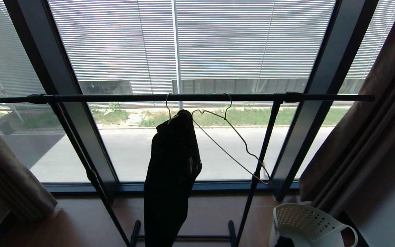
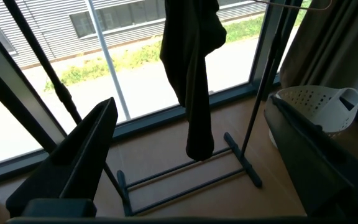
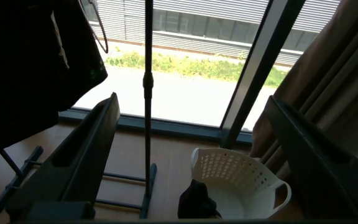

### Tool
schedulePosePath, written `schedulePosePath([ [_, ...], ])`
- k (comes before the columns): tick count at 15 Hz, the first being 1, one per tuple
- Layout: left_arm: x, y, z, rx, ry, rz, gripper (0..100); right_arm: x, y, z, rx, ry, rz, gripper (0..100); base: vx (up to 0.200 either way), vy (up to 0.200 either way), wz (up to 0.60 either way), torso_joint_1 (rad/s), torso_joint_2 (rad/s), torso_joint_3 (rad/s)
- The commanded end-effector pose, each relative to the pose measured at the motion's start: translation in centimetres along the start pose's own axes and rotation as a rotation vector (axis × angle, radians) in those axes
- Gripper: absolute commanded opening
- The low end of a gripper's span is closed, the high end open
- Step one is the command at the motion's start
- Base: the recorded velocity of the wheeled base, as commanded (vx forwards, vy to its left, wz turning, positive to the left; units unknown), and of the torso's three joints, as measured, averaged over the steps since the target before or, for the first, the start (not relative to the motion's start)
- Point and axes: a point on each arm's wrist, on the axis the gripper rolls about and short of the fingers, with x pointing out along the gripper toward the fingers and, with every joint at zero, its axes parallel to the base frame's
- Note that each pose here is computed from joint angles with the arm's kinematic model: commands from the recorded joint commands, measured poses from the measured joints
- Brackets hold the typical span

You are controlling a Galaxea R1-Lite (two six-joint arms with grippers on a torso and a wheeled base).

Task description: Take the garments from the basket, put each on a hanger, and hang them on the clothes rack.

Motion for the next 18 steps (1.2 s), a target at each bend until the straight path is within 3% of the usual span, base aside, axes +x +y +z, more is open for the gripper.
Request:
schedulePosePath([
  [1,0.00,0.00,-0.01,0.000,-0.001,0.001,100,0.02,0.00,-0.03,0.001,0.002,0.001,100,0.000,0.000,0.00,0.000,0.00,0.000],
  [8,0.00,-0.01,-0.01,0.009,-0.002,-0.006,100,0.02,0.00,-0.03,0.010,0.002,-0.001,100,0.000,0.000,0.00,0.000,0.00,0.000],
  [18,-0.01,-0.01,0.04,-0.020,-0.003,-0.009,100,0.02,0.00,-0.03,0.010,0.002,-0.001,100,0.000,0.000,0.00,-0.139,0.34,0.188],
])
